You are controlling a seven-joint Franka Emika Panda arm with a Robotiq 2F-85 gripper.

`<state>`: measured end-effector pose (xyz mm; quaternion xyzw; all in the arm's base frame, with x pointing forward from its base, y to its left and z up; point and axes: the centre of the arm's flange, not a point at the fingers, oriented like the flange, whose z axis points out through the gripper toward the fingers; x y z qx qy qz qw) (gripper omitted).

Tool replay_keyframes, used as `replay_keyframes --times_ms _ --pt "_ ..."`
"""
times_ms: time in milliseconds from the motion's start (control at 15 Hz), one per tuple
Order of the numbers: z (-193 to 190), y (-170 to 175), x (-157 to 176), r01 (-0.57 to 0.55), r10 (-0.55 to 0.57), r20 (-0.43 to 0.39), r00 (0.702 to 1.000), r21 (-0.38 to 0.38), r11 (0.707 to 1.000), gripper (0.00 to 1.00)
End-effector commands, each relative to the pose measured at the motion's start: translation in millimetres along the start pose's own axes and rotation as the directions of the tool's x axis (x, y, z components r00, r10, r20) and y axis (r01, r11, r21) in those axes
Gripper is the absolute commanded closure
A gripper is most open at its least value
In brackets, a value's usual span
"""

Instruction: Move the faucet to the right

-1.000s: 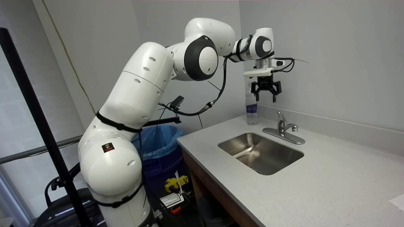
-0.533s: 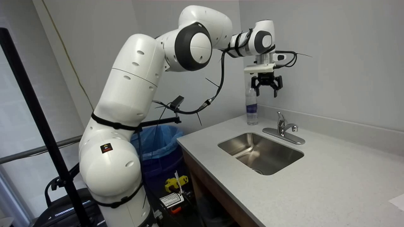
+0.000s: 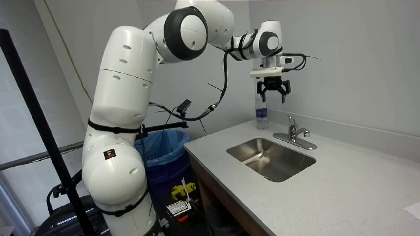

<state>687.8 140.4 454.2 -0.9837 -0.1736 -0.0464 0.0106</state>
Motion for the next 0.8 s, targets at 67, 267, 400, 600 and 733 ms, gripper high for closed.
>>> replay_keyframes --times_ms 67,267,400,600,733 --pt "0.8 -0.5 -11.2 0.001 -0.001 0.015 1.0 -0.001 1.0 0.0" --pt "-0.2 -1.2 -22.4 0.0 0.0 0.023 1.0 -0.004 1.0 0.0" --pt "-0.1 -1.7 -24.6 0.0 0.0 0.025 1.0 -0.004 1.0 0.0" --pt "0.6 -1.8 -25.1 0.0 0.0 0.027 1.0 -0.004 1.0 0.0" --pt "0.6 -1.8 -25.2 0.0 0.0 0.027 1.0 -0.004 1.0 0.0"
